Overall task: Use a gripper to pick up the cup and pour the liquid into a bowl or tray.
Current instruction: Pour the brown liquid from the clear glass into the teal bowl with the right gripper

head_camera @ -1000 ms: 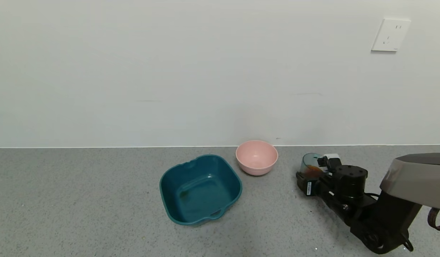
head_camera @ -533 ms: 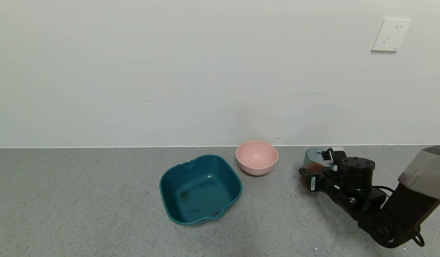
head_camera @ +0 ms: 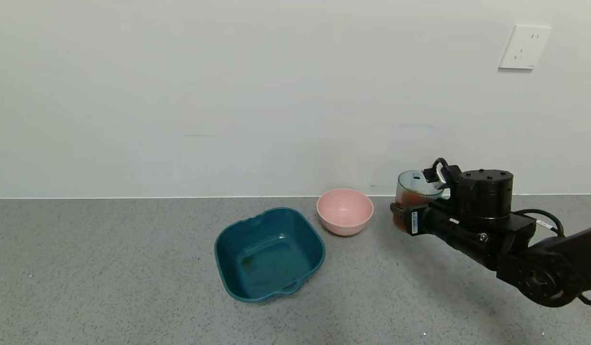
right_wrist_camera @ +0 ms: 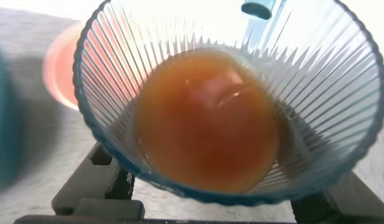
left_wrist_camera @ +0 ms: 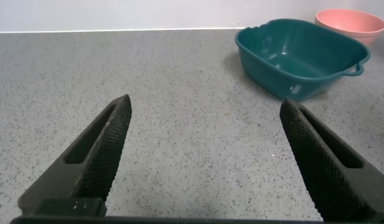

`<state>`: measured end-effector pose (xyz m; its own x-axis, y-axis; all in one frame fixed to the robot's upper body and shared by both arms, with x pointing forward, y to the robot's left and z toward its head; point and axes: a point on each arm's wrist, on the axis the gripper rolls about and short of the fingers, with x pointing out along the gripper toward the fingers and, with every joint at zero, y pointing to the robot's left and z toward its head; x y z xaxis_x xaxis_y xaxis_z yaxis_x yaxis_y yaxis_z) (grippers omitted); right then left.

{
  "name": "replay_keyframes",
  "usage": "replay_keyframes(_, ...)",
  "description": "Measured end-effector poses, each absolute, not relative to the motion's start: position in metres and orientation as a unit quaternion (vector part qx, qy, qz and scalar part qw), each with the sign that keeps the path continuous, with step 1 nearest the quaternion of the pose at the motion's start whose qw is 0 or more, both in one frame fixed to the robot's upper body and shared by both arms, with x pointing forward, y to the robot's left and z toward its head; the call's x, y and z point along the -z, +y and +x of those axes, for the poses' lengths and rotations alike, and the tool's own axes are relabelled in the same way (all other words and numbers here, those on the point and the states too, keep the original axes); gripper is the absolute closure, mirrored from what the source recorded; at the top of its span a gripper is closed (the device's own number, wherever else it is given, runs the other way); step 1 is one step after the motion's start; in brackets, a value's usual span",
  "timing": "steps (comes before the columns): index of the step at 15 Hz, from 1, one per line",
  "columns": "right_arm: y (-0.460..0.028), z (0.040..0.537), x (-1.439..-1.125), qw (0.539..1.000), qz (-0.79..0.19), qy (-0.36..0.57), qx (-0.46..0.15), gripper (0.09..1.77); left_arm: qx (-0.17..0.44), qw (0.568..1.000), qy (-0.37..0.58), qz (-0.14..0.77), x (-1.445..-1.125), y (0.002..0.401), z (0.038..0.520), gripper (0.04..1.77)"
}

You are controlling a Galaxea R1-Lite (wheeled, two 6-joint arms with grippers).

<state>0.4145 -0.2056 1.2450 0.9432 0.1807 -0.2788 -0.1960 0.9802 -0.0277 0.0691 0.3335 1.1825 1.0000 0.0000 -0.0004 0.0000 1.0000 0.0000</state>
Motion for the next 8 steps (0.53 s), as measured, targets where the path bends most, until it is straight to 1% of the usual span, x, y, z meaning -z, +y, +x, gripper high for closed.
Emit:
replay_keyframes(3,-0.187,0.411,-1.265,0.984,-0.066,0.116,-0.121,0.51,0.000,1.000,0.000,0.000,-1.182,0.334,0.069,0.09)
replay_keyframes(8,-0.171,0.418,-1.282,0.977,-0.117,0.109,-0.141,0.51,0.000,1.000,0.000,0.000,-1.182,0.334,0.069,0.09)
